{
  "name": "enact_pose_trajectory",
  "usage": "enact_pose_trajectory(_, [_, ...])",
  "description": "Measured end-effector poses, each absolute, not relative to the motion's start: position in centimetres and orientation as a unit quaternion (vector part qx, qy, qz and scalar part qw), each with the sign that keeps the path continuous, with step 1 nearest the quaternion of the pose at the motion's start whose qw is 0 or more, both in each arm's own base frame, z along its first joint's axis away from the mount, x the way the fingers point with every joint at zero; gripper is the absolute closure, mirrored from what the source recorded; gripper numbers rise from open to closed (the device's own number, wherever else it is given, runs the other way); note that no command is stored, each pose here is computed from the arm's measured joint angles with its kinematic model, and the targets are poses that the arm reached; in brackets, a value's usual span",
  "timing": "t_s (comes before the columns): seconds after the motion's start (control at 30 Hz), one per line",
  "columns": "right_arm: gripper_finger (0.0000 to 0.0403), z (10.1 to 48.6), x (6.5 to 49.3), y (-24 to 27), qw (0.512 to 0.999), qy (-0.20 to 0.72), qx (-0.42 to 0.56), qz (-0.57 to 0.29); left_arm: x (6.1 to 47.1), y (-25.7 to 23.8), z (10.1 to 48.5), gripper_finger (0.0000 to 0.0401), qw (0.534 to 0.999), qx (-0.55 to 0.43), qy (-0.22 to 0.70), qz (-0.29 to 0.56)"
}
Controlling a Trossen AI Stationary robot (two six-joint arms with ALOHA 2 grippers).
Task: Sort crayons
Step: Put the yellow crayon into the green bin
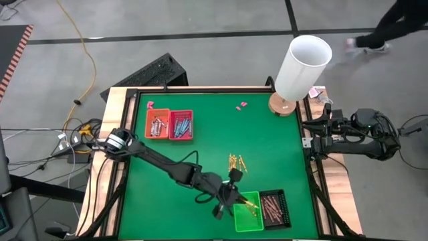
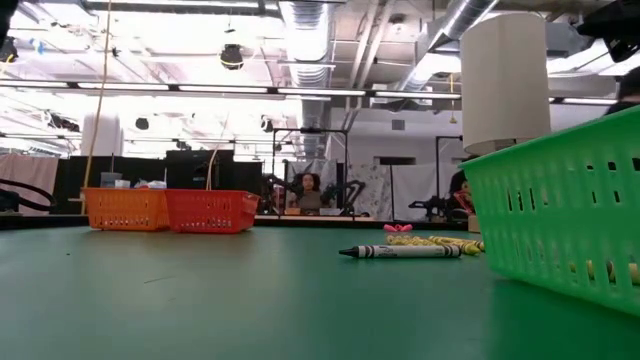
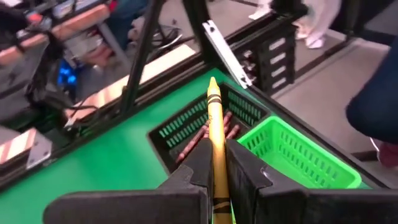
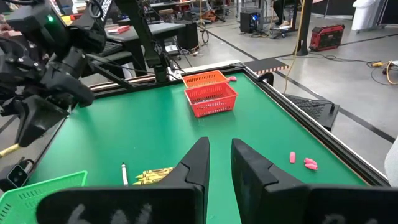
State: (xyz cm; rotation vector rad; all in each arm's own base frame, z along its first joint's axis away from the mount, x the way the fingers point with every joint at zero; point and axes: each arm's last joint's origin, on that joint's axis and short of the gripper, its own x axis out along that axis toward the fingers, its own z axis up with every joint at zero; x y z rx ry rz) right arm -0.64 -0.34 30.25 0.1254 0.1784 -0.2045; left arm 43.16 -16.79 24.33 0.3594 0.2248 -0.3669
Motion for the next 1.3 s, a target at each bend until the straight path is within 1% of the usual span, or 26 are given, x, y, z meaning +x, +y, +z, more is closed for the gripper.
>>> enact_pose_trajectory(0.3, [0.0335,30.3,-0.6,-0.3,0.989,0.089,0.062,-0.102,43.2,-16.6,24.3,0.0389,0.945,0.214,0.098,-0.226])
enact_pose_trajectory(0.7, [0.0335,30.3,-0.6,-0.3,0.989,0.089,0.062,-0.102,43.2,-16.8,24.5,0.0389,0.944,0.210,0.084,-0.242])
enact_pose_trajectory(1.03, [0.0335,30.3,-0.6,-0.3,0.989,0.089,0.062,-0.102,43.3,-16.7,24.5,0.0389,0.940,0.229,0.077,-0.242])
enact_pose_trajectory(1.13, [0.0335,30.3,-0.6,-0.3,0.989,0.089,0.062,-0.102,43.4,-16.4,24.5,0.0389,0.942,0.222,0.078,-0.238])
enact_pose_trajectory(1.2, [0.0335,30.3,-0.6,-0.3,0.989,0.089,0.063,-0.103,43.6,-16.3,24.8,0.0389,0.942,0.221,0.086,-0.237])
enact_pose_trajectory(1.3, [0.0335,30.3,-0.6,-0.4,0.988,0.088,0.065,-0.111,45.2,-16.6,25.4,0.0389,0.935,0.241,0.101,-0.241])
